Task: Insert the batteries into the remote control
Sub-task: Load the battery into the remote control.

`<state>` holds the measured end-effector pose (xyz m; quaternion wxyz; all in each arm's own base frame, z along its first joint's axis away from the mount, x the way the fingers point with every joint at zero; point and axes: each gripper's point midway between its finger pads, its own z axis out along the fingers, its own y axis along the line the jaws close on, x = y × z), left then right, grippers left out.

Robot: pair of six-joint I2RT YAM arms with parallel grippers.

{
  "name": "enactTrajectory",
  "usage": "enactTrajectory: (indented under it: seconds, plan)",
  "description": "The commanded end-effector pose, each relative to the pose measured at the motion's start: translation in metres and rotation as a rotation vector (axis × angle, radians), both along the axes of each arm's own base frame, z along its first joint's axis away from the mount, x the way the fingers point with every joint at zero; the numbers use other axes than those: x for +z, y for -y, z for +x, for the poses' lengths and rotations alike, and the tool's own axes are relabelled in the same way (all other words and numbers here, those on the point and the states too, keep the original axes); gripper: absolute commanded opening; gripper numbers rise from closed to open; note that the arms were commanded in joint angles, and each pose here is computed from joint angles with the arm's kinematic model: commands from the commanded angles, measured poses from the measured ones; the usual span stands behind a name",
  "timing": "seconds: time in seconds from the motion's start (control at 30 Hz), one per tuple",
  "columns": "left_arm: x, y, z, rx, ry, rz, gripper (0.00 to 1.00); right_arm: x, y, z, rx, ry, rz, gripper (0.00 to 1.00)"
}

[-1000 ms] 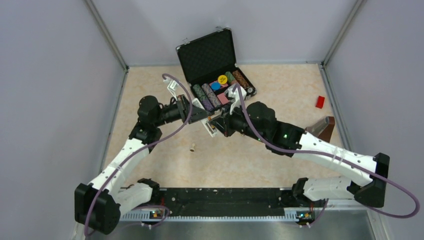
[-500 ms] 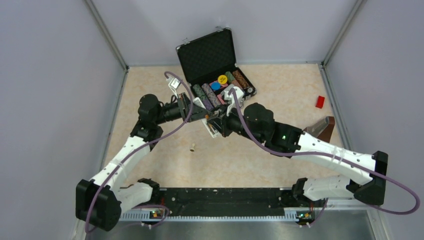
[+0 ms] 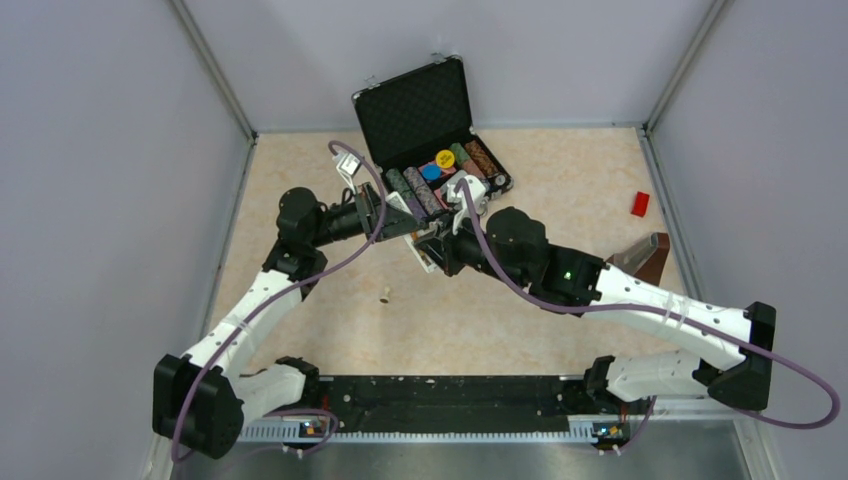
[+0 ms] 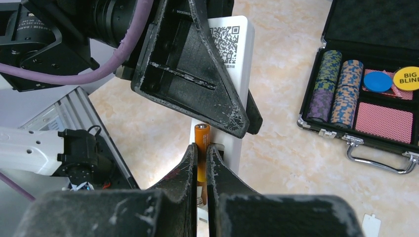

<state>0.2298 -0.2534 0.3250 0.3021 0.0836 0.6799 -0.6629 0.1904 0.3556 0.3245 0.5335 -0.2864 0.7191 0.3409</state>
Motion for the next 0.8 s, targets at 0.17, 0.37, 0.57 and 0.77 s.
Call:
enactTrajectory:
  seconds: [0.17,0.37,0.57,0.77]
  plan:
    - [0.029,0.0,-0.004,-0.006,0.101,-0.046,0.0,-0.012,0.005,-0.007,0.049,0.048,-0.087,0.0]
    - [0.025,0.0,-0.002,0.001,0.087,-0.042,0.0,-0.014,0.005,-0.01,0.062,0.044,-0.104,0.0]
    - [0.024,-0.001,0.002,0.014,0.086,-0.039,0.0,-0.02,0.005,-0.014,0.081,0.024,-0.109,0.0]
    - [0.024,-0.001,0.002,0.012,0.081,-0.039,0.0,-0.023,0.007,-0.01,0.042,0.0,-0.102,0.02]
